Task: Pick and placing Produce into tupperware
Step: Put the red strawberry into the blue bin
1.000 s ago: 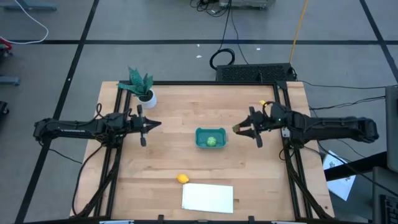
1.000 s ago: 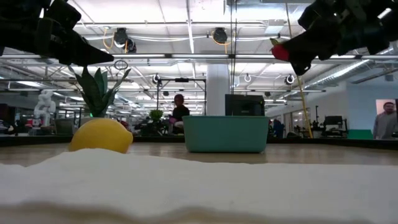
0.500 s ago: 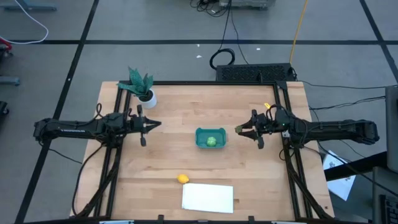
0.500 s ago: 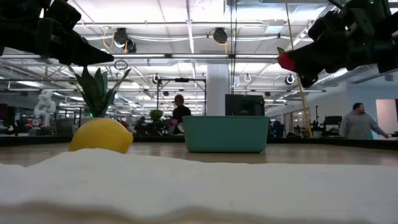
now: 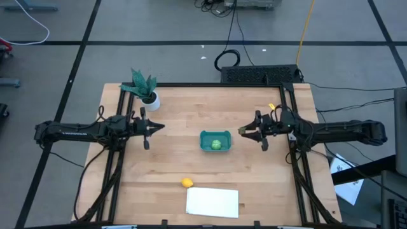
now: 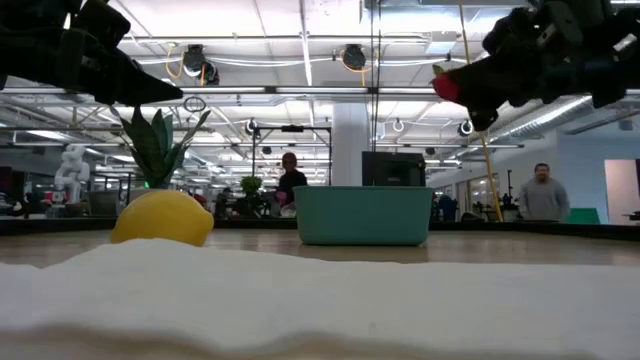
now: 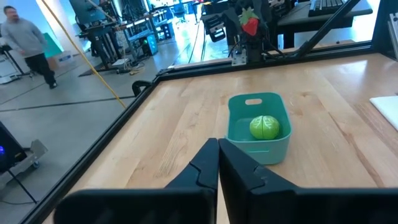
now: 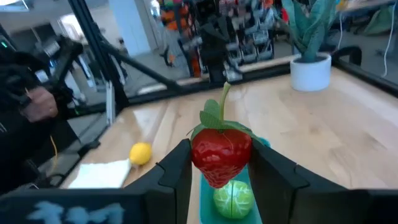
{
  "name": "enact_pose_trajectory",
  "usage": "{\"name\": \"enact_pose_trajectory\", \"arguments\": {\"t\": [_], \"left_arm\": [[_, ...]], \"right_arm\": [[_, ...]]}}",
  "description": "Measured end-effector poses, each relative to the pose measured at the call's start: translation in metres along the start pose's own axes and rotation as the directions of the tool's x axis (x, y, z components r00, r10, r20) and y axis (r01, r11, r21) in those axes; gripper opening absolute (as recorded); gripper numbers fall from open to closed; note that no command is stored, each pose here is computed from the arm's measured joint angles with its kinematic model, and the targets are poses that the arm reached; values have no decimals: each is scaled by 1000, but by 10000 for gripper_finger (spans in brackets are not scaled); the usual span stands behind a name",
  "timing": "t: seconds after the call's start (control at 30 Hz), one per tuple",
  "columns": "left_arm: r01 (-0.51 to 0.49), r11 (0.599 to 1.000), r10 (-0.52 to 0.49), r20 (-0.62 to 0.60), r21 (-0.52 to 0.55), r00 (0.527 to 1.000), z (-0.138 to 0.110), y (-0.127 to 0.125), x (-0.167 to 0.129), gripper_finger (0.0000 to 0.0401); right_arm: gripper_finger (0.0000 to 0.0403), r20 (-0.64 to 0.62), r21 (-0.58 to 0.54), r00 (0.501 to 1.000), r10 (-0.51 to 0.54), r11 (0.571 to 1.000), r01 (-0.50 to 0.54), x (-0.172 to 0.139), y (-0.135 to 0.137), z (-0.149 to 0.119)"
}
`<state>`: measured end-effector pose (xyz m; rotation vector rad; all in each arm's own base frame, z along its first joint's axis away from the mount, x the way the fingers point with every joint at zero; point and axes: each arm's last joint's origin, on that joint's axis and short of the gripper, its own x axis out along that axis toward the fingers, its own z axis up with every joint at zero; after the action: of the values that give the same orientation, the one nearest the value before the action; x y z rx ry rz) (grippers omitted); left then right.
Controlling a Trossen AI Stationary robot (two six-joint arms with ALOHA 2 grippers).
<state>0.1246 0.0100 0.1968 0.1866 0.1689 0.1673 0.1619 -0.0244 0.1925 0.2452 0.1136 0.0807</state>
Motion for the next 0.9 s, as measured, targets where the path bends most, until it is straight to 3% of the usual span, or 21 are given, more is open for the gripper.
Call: {"name": "enact_pose_trajectory", "arguments": {"t": [0.37, 0.63, 0.73, 0.9], "left_arm": [[0, 1000, 0, 0, 8, 1000, 0, 0, 0, 18], [0, 1000, 0, 0, 8, 1000, 0, 0, 0, 3], [0, 1000, 0, 0, 8, 1000, 0, 0, 0, 13], [-1, 1000, 1, -1, 20, 1000, 0, 0, 0, 27]], "right_arm": [[119, -292, -6, 956, 14, 1000, -16, 49, -10, 32], [119, -350, -11, 933, 78, 996, -88, 82, -28, 49], [119, -406, 20, 908, 105, 994, -106, 90, -40, 48], [119, -525, 79, 847, 84, 996, -50, 104, -57, 51]]}}
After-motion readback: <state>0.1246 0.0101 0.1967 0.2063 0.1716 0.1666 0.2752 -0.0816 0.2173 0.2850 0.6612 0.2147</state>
